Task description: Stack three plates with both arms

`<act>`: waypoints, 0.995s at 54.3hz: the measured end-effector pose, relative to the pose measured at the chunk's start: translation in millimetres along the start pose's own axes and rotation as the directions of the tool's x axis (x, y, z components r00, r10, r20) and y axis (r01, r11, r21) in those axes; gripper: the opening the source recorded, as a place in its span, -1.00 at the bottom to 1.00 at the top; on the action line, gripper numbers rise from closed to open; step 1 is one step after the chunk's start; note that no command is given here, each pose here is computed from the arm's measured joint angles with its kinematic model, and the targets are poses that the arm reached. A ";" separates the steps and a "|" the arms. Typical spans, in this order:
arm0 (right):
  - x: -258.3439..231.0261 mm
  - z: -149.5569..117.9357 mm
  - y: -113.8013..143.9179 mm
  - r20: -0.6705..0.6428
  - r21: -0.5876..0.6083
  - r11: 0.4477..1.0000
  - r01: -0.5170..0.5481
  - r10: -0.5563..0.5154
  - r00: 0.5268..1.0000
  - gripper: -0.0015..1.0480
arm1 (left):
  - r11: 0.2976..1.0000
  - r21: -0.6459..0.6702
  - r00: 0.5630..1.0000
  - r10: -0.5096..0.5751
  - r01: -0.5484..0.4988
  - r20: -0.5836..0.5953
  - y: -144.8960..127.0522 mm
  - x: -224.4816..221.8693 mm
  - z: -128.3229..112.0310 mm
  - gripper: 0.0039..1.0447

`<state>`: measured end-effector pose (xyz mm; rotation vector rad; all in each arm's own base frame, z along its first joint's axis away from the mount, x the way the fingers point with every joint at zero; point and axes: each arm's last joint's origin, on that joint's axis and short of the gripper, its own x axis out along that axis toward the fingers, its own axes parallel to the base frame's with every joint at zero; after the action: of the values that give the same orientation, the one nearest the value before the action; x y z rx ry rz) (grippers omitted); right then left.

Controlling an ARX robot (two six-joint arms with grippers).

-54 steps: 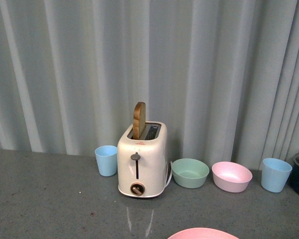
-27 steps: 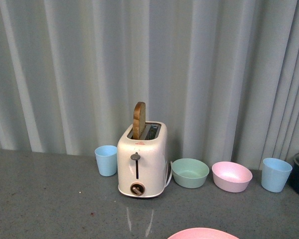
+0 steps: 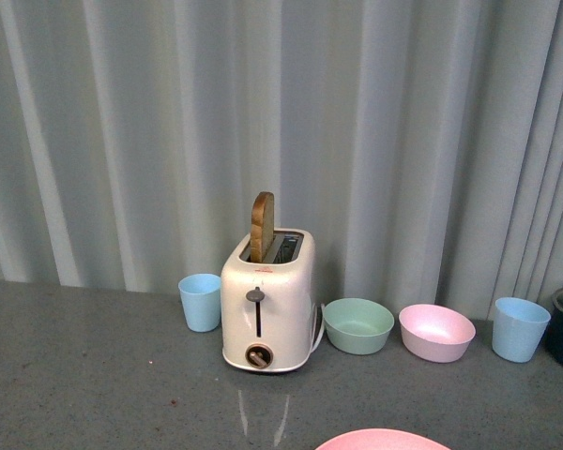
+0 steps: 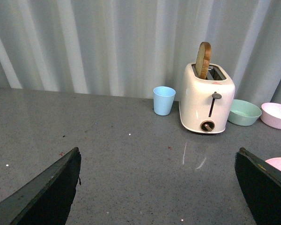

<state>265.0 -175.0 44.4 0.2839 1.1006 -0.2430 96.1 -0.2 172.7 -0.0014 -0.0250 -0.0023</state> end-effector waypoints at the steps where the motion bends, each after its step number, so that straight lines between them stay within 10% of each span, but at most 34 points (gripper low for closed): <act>1: -0.1 -0.1 -0.4 0.000 0.001 1.000 0.000 0.000 1.000 0.24 | 1.000 0.000 1.000 0.000 0.000 0.000 0.0 0.0 0.0 0.87; 25: -4.0 -0.4 -9.6 0.015 0.043 0.999 0.001 -0.002 1.000 -0.93 | 1.000 0.000 1.000 0.000 0.000 0.000 0.0 0.0 0.0 0.87; 54: -57.6 34.0 -13.8 0.147 0.040 0.999 0.006 -0.012 0.989 -0.94 | 1.000 0.000 1.000 0.000 0.000 0.000 0.0 0.0 0.0 0.87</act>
<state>264.0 -196.7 109.2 0.2912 0.9520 -0.2894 96.1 -0.2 172.7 -0.0014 -0.0250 -0.0023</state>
